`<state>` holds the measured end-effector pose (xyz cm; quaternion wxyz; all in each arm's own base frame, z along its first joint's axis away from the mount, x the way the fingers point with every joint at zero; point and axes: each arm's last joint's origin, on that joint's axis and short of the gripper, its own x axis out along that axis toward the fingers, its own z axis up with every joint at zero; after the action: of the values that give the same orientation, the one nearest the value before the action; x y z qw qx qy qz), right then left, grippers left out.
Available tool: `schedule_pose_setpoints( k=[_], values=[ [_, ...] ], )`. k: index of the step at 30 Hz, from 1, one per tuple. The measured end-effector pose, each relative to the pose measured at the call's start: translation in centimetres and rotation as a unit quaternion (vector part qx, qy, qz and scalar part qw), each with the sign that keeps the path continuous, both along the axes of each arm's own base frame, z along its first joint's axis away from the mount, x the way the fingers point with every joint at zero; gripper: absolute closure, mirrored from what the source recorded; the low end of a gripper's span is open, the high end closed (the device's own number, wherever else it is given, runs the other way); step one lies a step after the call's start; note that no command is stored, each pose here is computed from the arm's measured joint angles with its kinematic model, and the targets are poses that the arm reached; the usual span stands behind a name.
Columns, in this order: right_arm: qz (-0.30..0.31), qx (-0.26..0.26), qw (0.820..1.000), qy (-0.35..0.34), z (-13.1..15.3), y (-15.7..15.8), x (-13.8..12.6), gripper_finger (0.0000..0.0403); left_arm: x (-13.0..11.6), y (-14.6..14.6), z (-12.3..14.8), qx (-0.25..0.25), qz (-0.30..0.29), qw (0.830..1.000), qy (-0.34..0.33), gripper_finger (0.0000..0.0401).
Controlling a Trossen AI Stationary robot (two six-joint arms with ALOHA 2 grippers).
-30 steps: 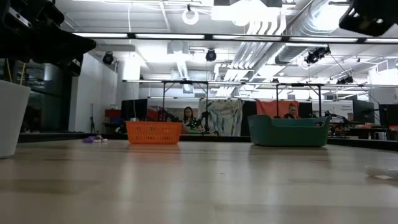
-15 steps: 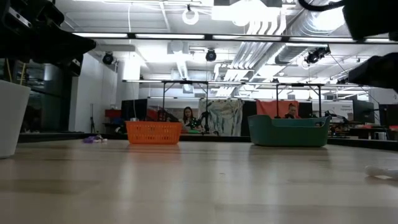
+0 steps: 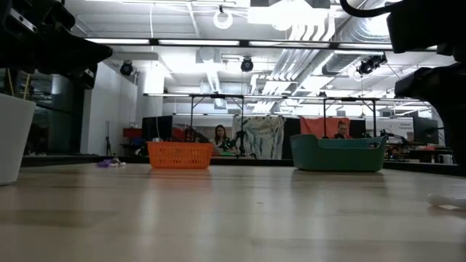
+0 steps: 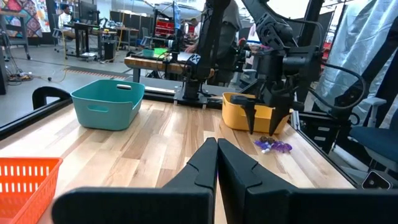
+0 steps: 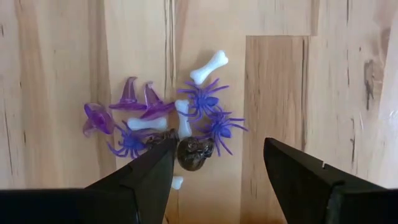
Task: Sort Halloween decoration
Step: Put the black skull toy into the green bin
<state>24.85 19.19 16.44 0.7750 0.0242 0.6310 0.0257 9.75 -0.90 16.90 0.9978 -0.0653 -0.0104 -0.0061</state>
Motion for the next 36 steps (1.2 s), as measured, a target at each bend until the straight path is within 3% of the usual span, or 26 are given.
schedule_pose_setpoints(
  k=[17,25,36],
  values=[
    [0.000,-0.022,0.999,0.027,-1.9,0.0,0.0,0.0160,0.0,0.0,0.0,0.000,0.000,1.000,0.000,0.0401],
    [-0.022,-0.057,0.997,0.049,-1.9,-1.0,-0.2,0.0160,0.0,0.0,0.0,0.000,0.000,1.000,0.000,0.0401],
    [-0.040,-0.053,0.996,0.051,-1.9,-1.9,0.5,0.0164,0.0,0.0,0.0,0.000,0.000,1.000,0.000,0.0401]
  ],
)
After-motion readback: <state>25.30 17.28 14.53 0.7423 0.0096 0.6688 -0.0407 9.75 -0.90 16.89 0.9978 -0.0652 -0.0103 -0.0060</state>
